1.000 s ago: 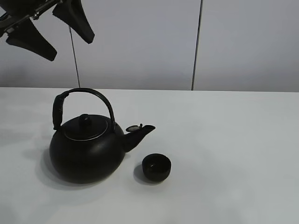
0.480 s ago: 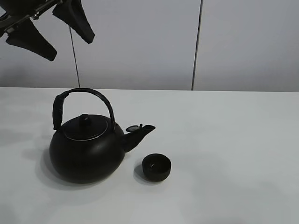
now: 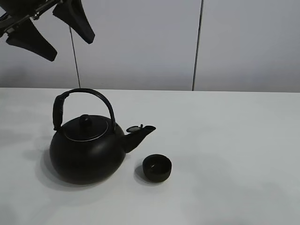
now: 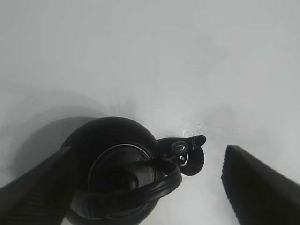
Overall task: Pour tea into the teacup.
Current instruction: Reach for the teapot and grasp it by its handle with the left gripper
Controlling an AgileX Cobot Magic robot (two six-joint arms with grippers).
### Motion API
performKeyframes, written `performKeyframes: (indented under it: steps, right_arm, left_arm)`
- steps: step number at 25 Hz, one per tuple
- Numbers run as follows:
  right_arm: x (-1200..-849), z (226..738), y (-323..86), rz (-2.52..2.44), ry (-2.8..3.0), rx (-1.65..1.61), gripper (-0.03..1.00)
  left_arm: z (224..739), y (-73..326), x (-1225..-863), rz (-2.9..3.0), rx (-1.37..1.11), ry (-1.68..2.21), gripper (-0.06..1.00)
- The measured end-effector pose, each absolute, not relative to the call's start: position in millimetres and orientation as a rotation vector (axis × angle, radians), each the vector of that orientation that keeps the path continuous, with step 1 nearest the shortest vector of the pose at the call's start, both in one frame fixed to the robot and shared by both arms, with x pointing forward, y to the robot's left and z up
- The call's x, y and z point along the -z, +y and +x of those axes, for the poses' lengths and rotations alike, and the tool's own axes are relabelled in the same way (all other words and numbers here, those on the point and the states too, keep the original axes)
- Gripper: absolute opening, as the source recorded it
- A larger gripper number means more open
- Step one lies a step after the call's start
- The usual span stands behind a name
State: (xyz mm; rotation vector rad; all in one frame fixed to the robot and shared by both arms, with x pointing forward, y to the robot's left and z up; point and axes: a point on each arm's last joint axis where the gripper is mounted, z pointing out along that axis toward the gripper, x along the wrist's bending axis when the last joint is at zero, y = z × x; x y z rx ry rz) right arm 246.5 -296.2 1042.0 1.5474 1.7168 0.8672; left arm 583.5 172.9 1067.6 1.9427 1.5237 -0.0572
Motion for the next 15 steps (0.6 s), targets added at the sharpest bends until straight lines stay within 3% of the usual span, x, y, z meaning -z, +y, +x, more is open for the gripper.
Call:
performKeyframes:
  steps: [15]
  right_arm:
    - [-1042, 247, -296, 1.547, 1.716, -0.867, 0.55]
  left_arm:
    - [594, 174, -1073, 1.845, -0.068, 1.511, 0.61]
